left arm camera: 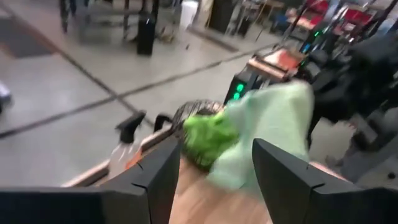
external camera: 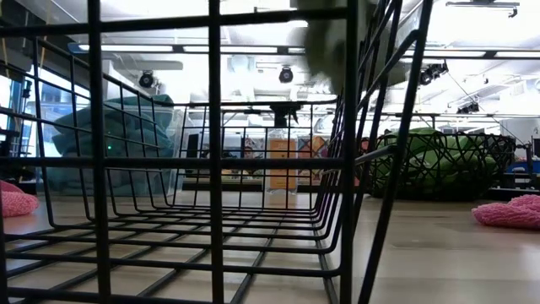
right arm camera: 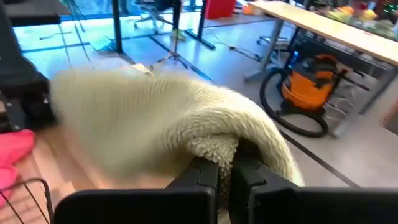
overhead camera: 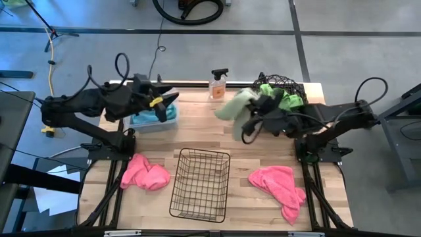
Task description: Sort microfiber towel by color & place in baskets
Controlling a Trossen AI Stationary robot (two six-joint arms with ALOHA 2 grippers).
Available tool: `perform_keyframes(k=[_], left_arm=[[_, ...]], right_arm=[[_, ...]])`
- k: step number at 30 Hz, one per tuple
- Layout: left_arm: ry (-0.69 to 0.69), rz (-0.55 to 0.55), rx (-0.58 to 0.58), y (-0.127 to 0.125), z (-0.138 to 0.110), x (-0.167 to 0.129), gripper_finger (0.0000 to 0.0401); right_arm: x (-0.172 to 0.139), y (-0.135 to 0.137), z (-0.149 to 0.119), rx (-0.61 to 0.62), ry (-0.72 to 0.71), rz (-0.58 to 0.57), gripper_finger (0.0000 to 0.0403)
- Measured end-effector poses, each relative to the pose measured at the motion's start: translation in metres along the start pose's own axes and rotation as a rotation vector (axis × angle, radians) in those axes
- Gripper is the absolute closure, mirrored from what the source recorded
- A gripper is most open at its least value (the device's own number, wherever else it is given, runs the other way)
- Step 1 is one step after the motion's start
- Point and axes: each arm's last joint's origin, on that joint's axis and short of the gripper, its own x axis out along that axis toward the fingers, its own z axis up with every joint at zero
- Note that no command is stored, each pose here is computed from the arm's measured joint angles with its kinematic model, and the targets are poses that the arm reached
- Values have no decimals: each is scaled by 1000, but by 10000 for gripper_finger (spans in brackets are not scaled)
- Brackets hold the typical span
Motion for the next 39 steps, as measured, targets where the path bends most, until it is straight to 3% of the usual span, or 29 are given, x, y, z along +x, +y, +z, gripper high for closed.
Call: perform_keyframes(k=[8, 14, 21, 28, 32, 39], left_arm=[[131, 62, -38, 21, -30, -12, 210], [96, 9, -50, 18, -53, -6, 210], [-13, -128, 50, 3, -59, 3, 210], [-9, -226, 90, -2, -58, 3, 210], [-4, -232, 73, -2, -58, 3, 210], [27, -302, 51, -4, -59, 3, 210]], right_arm=[[-41, -22, -25, 57, 69, -89, 403], [-52, -35, -33, 126, 89, -126, 403], [-33, -74, -18, 222, 280, -27, 403], [-5, -131, -9, 233, 436, -1, 403], [14, -166, -13, 251, 510, -47, 403], [25, -220, -29, 264, 667, -252, 403]])
